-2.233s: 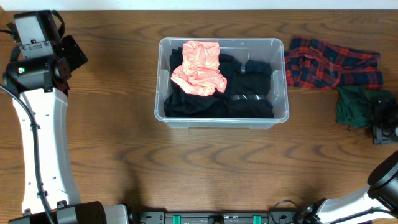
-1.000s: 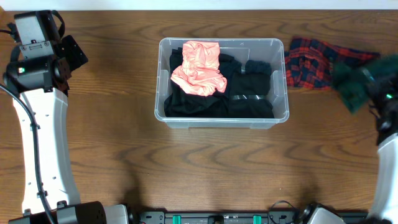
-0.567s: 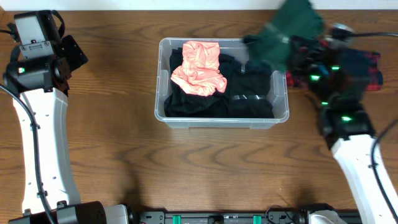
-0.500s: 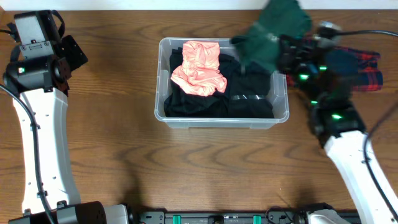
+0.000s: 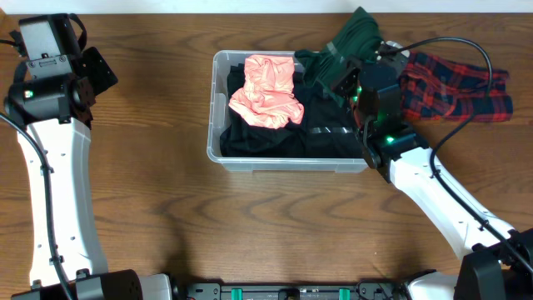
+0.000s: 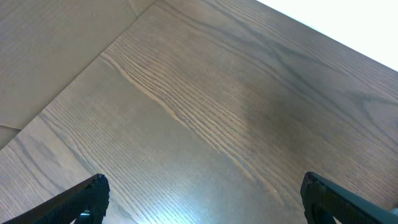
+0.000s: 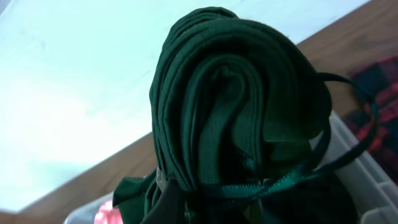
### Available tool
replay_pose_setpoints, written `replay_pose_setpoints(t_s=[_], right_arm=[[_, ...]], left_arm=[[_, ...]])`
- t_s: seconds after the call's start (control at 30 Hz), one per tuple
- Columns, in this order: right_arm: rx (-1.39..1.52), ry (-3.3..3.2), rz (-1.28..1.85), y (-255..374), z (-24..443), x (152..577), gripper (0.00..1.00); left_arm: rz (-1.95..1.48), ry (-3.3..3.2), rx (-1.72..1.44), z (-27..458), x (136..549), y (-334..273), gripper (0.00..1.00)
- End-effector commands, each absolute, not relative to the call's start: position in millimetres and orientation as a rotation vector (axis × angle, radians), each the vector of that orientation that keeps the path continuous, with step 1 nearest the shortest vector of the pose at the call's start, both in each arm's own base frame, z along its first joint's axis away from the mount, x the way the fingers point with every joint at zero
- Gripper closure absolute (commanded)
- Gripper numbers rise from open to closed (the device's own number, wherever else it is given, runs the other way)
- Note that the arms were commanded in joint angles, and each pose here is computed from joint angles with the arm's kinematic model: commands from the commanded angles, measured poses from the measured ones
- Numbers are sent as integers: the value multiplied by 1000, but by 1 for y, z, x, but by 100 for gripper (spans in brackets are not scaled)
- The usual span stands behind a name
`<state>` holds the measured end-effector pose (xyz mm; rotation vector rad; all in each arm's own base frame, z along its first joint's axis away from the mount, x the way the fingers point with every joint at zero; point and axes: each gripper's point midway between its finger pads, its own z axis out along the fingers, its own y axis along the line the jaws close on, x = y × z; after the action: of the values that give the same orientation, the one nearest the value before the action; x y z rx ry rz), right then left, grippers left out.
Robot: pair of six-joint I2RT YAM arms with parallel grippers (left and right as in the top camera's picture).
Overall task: Pack container
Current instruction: 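Carry the green garment over the bin and release it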
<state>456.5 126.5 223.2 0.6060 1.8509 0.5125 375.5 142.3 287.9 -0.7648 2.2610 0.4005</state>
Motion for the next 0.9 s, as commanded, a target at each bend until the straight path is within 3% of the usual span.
replay_pose_setpoints(t_s=[0.0,0.4,0.87], right_arm=[[739,1786,509,115,224,461,99],[982,1795,641,134,177,467,99],[945,1859,644,157,164,459,99]], left_arm=[[418,2258,-773,288,374,145,2],[418,2258,-773,288,374,145,2],[418,2258,-773,288,374,145,2]])
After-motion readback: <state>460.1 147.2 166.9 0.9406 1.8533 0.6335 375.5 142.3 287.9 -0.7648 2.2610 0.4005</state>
